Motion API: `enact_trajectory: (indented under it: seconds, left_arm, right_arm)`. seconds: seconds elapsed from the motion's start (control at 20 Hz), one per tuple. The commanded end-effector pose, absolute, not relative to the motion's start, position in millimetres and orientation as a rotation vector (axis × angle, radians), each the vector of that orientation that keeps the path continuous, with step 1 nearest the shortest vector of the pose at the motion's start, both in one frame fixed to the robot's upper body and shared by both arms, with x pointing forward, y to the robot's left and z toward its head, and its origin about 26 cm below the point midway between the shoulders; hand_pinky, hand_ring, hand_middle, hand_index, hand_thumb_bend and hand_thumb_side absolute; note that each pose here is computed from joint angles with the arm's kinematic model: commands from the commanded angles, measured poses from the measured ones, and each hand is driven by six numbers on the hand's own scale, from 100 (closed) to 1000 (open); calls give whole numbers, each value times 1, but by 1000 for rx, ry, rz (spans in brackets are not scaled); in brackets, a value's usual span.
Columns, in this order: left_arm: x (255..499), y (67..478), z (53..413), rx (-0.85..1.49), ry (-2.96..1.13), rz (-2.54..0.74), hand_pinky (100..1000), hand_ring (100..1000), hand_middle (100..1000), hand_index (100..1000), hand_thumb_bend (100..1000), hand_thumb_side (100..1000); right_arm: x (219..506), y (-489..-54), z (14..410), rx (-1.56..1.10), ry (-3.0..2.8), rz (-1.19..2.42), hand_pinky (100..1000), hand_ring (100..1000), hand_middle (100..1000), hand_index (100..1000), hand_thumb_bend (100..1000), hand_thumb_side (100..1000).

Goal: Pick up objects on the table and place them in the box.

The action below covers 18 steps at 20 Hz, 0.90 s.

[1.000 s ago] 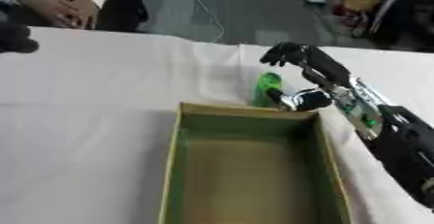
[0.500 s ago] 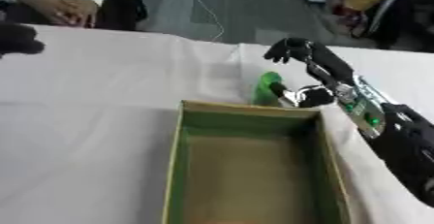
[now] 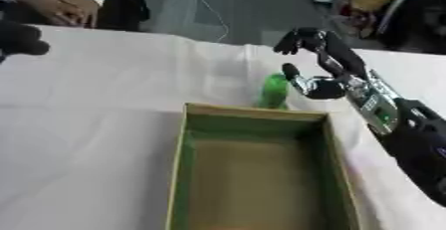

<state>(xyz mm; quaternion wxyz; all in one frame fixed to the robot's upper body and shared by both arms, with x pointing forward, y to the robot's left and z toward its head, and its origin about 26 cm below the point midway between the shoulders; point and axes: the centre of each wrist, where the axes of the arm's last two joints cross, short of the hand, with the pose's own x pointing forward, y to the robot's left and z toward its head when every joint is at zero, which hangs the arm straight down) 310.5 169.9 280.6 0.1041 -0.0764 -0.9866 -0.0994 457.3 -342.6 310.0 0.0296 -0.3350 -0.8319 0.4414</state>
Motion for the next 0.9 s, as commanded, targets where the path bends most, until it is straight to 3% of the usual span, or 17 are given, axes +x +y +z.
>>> enact_trajectory:
  seconds: [0.05,0.3,0.35,0.4,0.6,0.9]
  left_arm:
    - [306,166,289,-262,-2939,-295,640,621,779,817,316,673]
    - [306,163,291,-280,-2947,-297,640,621,776,817,318,674]
    - [306,163,292,-284,-2949,-297,640,621,777,817,317,673]
    - [306,163,292,-286,-2950,-297,640,621,775,817,318,673]
    - [305,161,293,-297,-2954,-296,640,620,775,817,318,675]
    - [305,159,295,-317,-2956,-299,640,620,775,817,319,675]
  right_arm:
    - [451,-348,328,-1089,-2599,1359,462,551,632,753,216,725]
    - [453,-346,325,-1092,-2591,1392,482,588,702,803,382,658]
    - [453,-346,325,-1092,-2590,1404,474,573,673,782,333,676]
    - [453,-346,324,-1093,-2590,1409,492,608,738,824,403,643]
    - [453,-345,323,-1102,-2598,1430,538,676,818,891,435,660]
    - [453,-346,323,-1122,-2613,1420,537,664,802,875,432,658]
